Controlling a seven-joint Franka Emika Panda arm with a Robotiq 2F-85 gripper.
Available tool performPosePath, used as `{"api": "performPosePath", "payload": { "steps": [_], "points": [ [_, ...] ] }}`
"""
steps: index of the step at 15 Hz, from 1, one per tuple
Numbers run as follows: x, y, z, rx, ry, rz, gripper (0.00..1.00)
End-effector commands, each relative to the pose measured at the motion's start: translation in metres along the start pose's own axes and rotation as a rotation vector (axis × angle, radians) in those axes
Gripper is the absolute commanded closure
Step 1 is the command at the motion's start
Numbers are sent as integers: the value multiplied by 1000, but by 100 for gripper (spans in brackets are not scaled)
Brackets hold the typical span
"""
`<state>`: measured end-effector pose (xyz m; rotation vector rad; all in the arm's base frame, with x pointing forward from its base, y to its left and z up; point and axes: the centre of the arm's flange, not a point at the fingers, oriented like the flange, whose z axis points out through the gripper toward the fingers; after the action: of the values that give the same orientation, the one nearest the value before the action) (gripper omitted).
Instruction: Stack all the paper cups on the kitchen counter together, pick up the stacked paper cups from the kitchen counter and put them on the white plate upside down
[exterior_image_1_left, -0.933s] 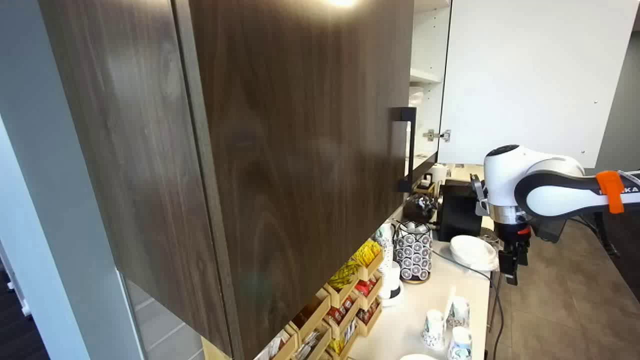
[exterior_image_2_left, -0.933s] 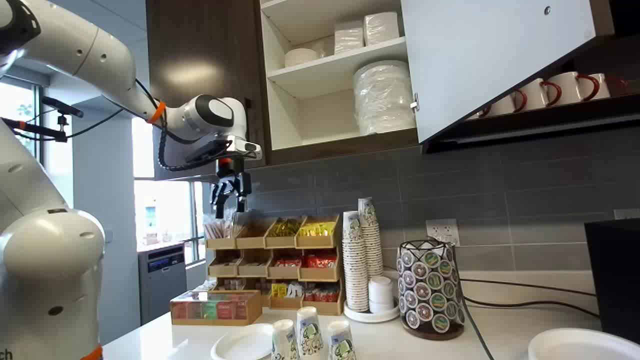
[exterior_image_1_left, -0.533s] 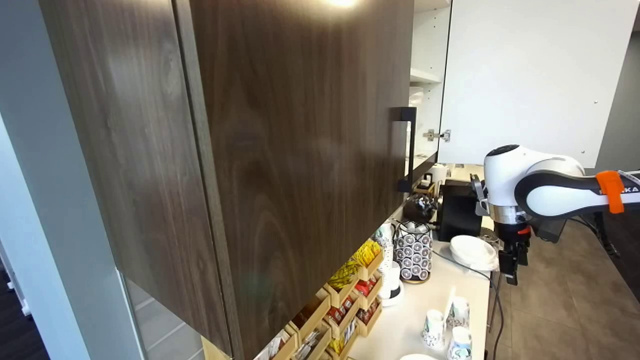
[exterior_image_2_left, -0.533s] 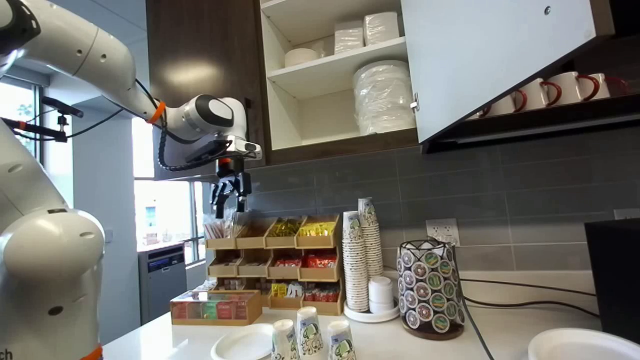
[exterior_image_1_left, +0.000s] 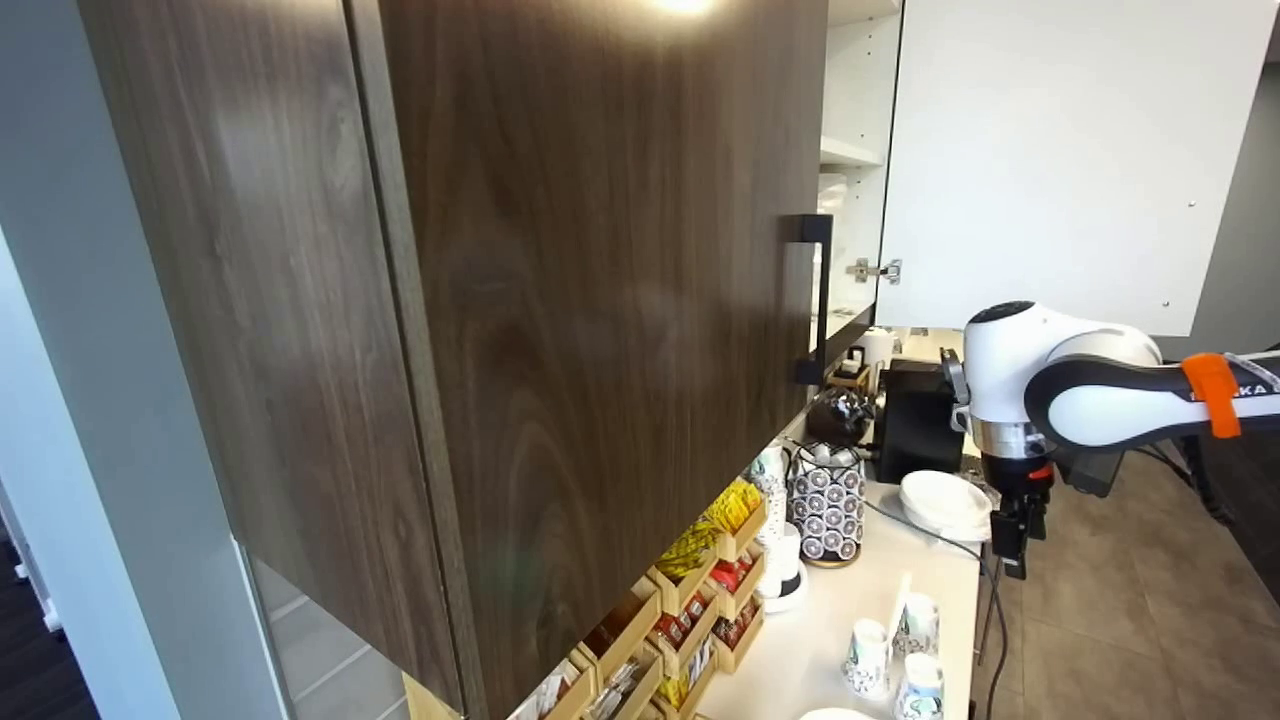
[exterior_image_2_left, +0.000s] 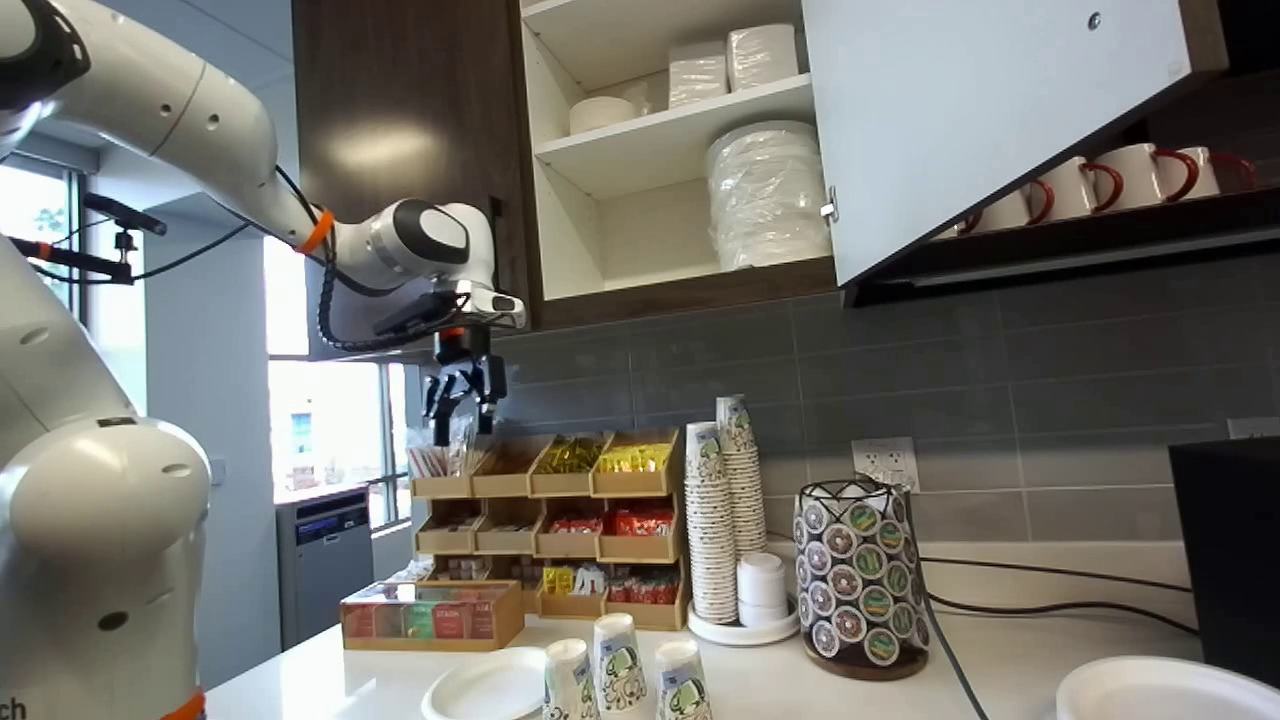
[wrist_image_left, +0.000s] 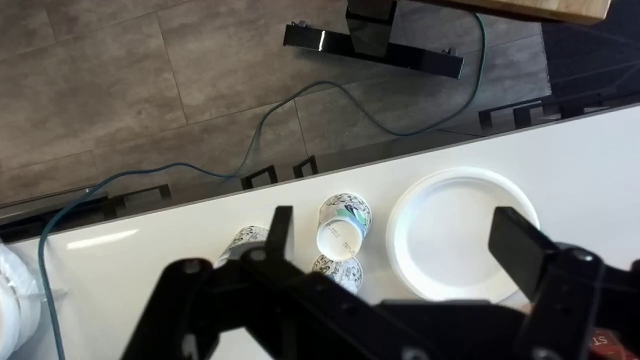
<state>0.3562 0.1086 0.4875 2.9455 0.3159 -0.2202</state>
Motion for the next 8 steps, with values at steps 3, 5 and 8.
{"api": "performPosePath", "payload": {
  "steps": [3,5,8],
  "points": [
    [45,-26,87,59,129,-63,0],
    [57,-31,118,77,167,-78,0],
    [77,-37,148,114,177,-7,0]
  ]
}}
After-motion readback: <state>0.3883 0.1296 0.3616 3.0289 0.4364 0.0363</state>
